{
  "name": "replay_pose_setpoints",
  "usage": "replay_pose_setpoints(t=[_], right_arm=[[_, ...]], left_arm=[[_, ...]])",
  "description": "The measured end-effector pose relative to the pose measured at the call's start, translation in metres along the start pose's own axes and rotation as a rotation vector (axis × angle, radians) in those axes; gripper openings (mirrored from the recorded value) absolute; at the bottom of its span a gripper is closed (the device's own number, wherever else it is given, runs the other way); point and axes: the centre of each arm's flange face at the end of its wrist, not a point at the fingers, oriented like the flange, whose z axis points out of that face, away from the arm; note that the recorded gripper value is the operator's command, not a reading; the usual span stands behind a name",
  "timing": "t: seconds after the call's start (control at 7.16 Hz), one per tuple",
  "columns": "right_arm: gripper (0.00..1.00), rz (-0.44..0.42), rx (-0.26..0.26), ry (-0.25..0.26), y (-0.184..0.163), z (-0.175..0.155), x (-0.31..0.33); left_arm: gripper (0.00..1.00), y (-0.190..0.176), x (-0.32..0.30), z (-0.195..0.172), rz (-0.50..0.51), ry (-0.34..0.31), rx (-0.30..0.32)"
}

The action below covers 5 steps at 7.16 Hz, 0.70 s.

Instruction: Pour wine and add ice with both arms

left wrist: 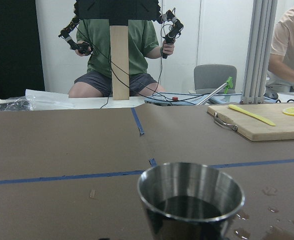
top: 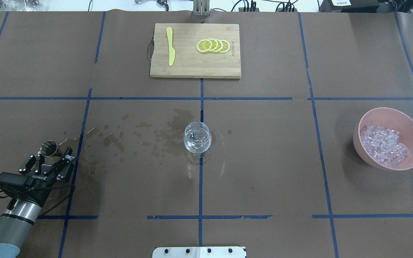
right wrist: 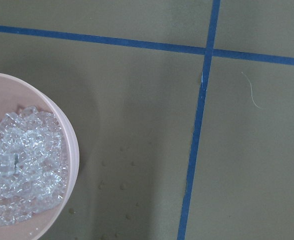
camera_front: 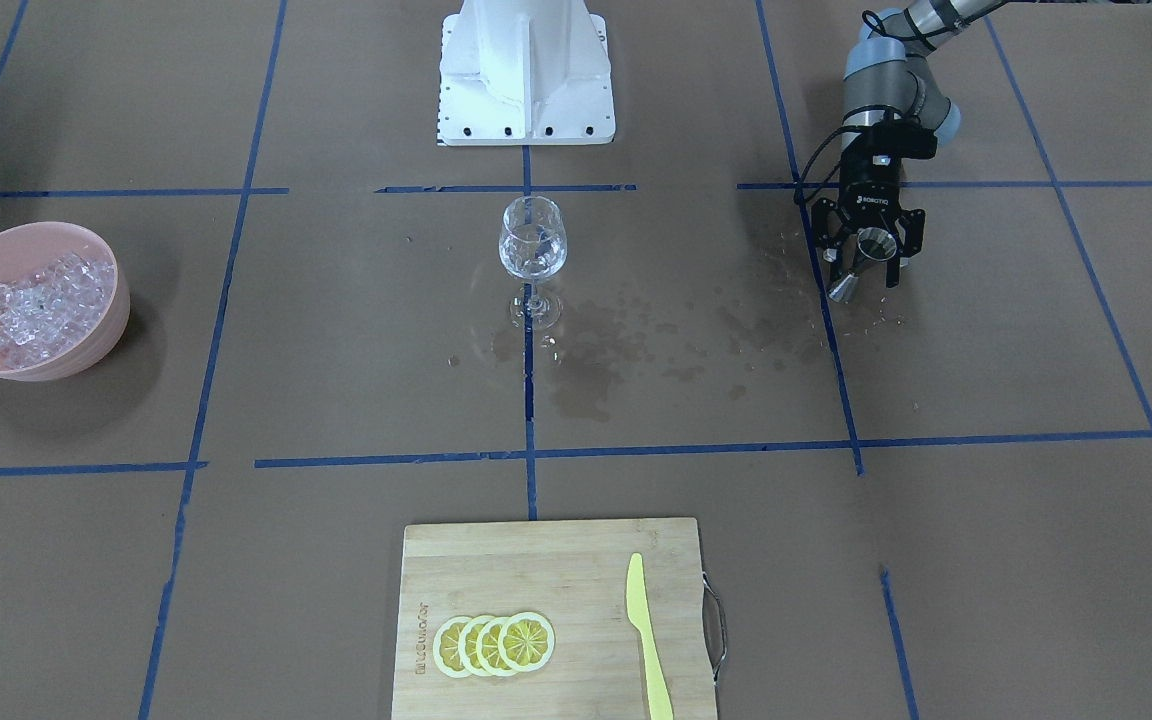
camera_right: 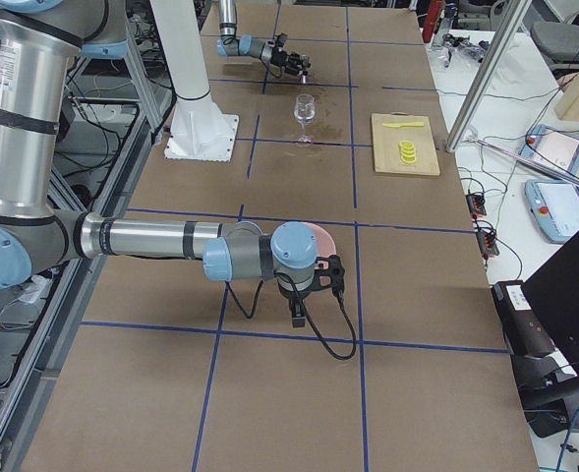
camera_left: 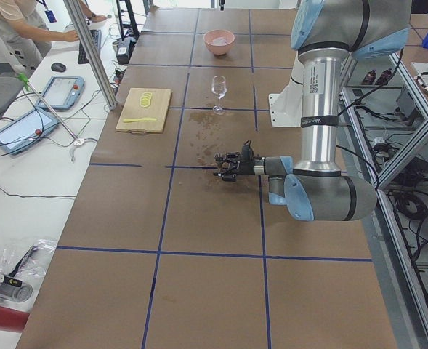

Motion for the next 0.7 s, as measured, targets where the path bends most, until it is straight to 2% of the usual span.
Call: replay_pose_setpoints(t=[0.14, 0.28, 0.7], right_arm=[[1.00, 0.001, 0.000, -0.001, 0.0000, -0.0002, -0.0001], [1.00, 0.001, 0.000, -0.001, 0.0000, 0.0000, 0.0001], [1.00, -0.001, 0.003, -0.001, -0.0004, -0.0012, -0.0012]], left_arm=[[0.04, -0.0001, 0.0012, 0.0004, 0.008, 0.001, 0.000], [0.00, -0.0003, 0.0024, 0.0009, 0.012, 0.002, 0.001], [0.00, -0.0068, 0.0055, 0.0021, 0.032, 0.015, -0.008]])
